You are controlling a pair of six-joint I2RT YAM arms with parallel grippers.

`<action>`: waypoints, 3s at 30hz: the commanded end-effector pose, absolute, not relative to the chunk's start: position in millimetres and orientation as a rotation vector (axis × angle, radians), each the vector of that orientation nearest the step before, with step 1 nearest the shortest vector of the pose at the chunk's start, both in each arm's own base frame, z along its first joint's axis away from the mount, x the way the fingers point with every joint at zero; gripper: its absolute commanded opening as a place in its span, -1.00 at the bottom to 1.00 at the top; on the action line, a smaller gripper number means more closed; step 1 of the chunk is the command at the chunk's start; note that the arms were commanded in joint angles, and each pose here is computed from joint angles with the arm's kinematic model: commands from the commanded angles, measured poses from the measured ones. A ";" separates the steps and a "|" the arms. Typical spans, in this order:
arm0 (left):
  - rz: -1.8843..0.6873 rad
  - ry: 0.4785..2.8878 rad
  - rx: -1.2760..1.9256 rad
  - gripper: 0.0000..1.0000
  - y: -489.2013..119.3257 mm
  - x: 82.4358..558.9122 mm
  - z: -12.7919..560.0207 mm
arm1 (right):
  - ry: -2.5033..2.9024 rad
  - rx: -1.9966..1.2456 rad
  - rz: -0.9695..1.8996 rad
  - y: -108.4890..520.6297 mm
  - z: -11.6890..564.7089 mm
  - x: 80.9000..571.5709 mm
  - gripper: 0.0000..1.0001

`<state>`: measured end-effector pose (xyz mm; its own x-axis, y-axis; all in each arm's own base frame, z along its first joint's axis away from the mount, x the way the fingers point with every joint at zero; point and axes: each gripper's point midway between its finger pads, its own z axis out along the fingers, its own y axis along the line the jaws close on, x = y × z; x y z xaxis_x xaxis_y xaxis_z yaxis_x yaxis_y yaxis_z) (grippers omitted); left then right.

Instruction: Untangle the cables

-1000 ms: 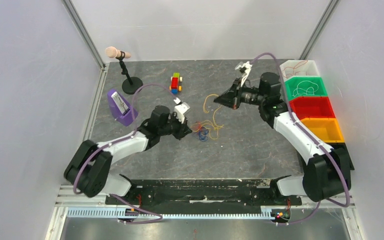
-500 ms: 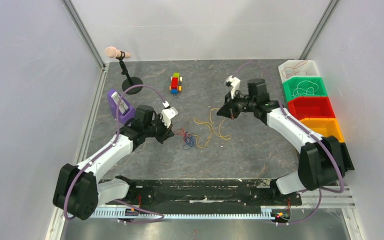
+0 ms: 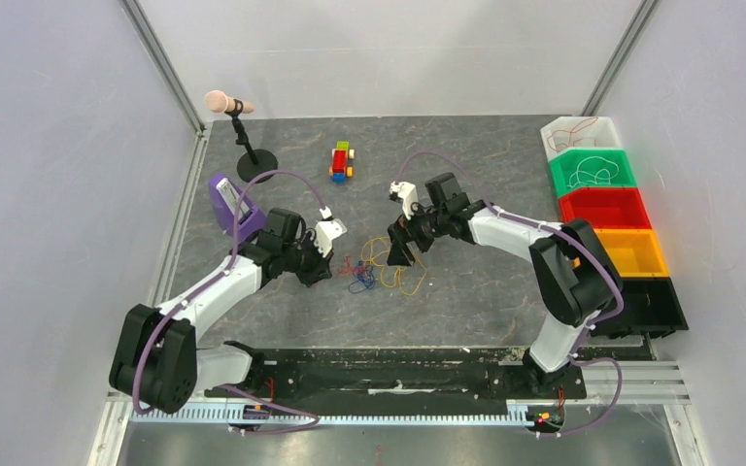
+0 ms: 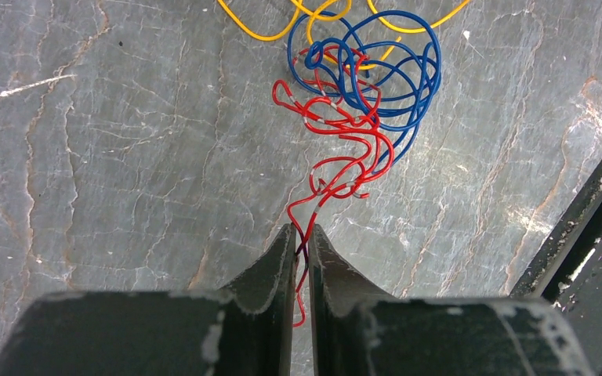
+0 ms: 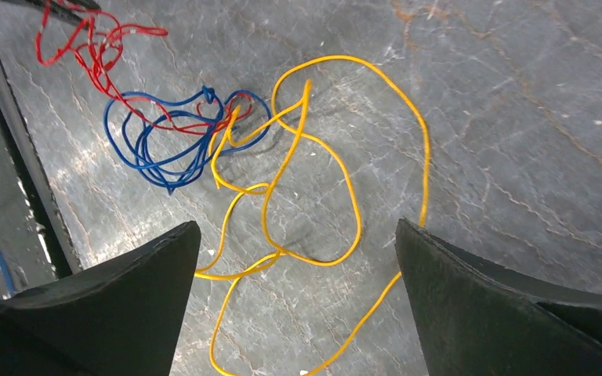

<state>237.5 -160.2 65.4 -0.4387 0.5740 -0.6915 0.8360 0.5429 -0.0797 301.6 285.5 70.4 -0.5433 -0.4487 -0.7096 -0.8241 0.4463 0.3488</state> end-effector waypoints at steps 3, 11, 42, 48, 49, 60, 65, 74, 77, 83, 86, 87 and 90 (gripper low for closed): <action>-0.565 2.099 1.161 -0.67 -167.5 248.3 74.9 | 2.074 -1.212 0.866 305.6 68.6 304.1 0.96; -0.567 2.102 1.151 -0.67 -168.3 250.5 74.7 | 2.065 -1.265 0.669 315.4 45.1 314.9 0.89; -0.302 2.187 1.318 -0.90 -111.4 246.5 40.2 | 1.785 -0.754 0.307 134.1 301.2 429.0 -1.00; -0.400 2.115 1.259 0.22 -130.6 253.3 71.2 | 1.708 -0.716 0.231 94.1 366.2 413.6 -1.00; -0.408 2.103 1.249 0.33 -133.4 255.3 76.7 | 1.715 -0.712 0.209 83.2 371.3 410.9 -1.00; -0.446 2.044 1.134 0.48 -149.3 279.5 119.1 | 1.973 -0.670 0.012 -60.1 334.1 368.8 -1.00; -0.480 2.034 1.109 0.50 -154.8 279.9 124.8 | 2.049 -0.638 -0.032 -120.0 310.4 363.8 -1.00; -0.497 2.020 1.045 0.52 -156.4 277.2 133.2 | 2.039 -0.821 -0.070 -169.4 278.7 393.7 -1.00; -0.502 2.018 1.021 0.53 -157.0 277.9 136.0 | 2.016 -0.901 -0.100 -182.6 264.3 407.7 -1.00; -0.495 2.035 1.008 0.54 -155.8 278.9 132.4 | 2.038 -0.990 -0.105 -203.0 228.3 429.8 -1.00; -0.489 2.035 1.000 0.54 -155.2 280.1 132.9 | 2.094 -1.080 -0.108 -211.7 187.0 423.9 -1.00; -0.487 2.037 0.998 0.54 -154.9 280.6 132.8 | 2.109 -1.115 -0.102 -212.8 172.3 420.2 -1.00; -0.478 2.044 0.995 0.55 -153.7 281.5 133.0 | 2.138 -1.164 -0.089 -212.6 138.5 415.0 -1.00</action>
